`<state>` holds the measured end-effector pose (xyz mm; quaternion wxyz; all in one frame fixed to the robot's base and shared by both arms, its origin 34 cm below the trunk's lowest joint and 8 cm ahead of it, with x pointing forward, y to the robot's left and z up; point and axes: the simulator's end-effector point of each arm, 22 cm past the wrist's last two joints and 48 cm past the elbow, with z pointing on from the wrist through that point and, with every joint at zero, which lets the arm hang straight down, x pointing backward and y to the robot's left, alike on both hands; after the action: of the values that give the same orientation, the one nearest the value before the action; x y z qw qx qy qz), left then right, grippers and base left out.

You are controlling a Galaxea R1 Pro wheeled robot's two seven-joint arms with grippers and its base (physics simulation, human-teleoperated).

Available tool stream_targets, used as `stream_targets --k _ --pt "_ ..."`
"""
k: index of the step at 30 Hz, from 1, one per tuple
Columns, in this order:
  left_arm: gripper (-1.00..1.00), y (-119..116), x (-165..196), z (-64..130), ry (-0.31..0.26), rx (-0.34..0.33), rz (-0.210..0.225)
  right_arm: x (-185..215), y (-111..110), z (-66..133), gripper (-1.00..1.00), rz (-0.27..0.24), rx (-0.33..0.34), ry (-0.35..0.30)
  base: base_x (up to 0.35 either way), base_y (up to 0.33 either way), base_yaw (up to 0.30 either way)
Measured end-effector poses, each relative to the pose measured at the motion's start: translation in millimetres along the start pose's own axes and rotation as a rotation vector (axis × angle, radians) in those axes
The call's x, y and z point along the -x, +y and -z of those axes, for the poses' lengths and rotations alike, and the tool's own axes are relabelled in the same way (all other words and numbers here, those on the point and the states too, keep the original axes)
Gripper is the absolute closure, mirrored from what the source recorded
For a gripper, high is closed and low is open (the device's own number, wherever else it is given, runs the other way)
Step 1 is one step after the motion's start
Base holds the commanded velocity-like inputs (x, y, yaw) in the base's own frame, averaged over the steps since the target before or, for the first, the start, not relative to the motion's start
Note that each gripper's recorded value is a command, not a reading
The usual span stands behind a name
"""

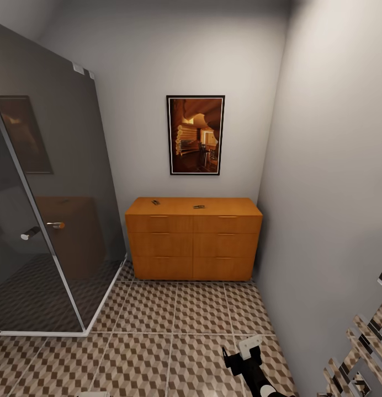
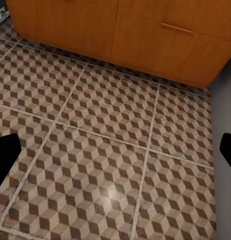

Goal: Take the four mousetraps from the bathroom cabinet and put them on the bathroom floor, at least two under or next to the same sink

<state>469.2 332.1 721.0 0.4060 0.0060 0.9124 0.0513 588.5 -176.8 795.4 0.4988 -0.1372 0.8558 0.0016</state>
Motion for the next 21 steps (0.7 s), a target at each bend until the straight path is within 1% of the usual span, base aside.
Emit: stream_targets --k 21 --pt "-1.00 0.0 0.0 0.0 0.000 0.000 0.000 0.1 0.2 0.0 -1.00 0.000 0.000 0.000 0.000 0.000 0.000"
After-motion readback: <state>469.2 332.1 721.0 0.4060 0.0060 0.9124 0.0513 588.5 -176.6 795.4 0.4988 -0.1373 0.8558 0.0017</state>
